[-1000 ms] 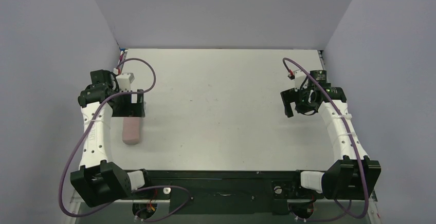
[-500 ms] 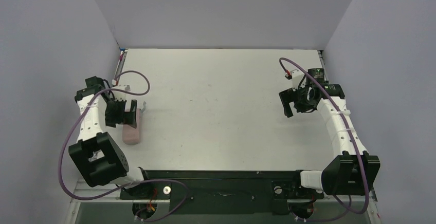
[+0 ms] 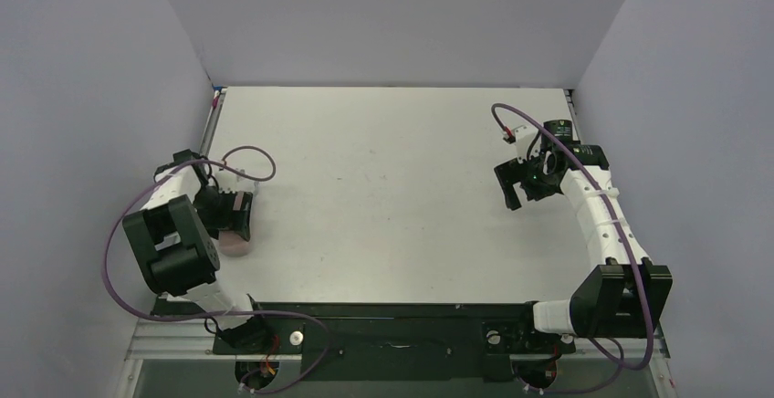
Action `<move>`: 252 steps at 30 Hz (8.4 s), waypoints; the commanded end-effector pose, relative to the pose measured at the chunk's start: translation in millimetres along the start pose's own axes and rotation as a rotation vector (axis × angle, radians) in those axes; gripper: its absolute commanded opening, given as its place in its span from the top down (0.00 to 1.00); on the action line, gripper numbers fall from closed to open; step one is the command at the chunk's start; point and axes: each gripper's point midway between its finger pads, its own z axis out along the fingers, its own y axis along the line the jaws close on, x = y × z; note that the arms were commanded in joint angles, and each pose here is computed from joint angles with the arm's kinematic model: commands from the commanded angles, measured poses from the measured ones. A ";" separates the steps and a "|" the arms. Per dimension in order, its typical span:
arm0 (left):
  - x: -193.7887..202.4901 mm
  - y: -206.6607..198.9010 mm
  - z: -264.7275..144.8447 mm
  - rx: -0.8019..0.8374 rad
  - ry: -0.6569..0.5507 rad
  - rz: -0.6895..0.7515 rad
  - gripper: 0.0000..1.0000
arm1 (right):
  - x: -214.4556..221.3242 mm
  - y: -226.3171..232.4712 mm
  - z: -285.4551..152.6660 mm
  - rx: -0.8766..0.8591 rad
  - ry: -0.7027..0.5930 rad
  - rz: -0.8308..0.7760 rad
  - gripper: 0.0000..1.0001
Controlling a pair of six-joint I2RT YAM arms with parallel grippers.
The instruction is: Open the umbrella
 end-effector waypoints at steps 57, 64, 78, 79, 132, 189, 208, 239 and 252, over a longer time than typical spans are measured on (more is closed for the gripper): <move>-70.4 -306.7 -38.9 0.369 -0.495 0.458 0.05 | -128.4 126.2 68.0 -0.631 0.009 0.006 0.29; -83.0 -340.6 -15.1 0.576 -0.449 0.336 0.25 | -71.1 168.2 80.9 -0.733 0.109 0.011 0.40; -135.8 -392.3 26.8 0.719 -0.395 0.273 0.44 | -55.8 239.0 90.6 -0.821 0.075 -0.024 0.41; -137.5 -395.4 28.2 0.730 -0.393 0.275 0.45 | -55.6 241.2 89.2 -0.822 0.074 -0.028 0.40; -23.9 -391.8 -14.1 0.557 -0.781 0.781 0.48 | -93.9 229.8 142.3 -0.732 0.010 0.580 0.43; -74.8 -389.4 70.7 0.478 -0.781 1.105 1.00 | -50.4 201.4 180.8 -0.594 0.175 0.606 1.00; -49.5 -422.2 66.1 0.526 -0.740 0.857 1.00 | -59.1 205.0 178.4 -0.625 0.113 0.794 1.00; -115.8 -376.0 74.1 0.674 -0.576 0.851 1.00 | -124.5 114.9 76.1 -0.500 -0.527 -1.324 0.15; -128.3 -369.7 75.6 0.680 -0.581 0.883 1.00 | -144.1 148.0 134.9 -0.586 -0.528 -1.607 0.11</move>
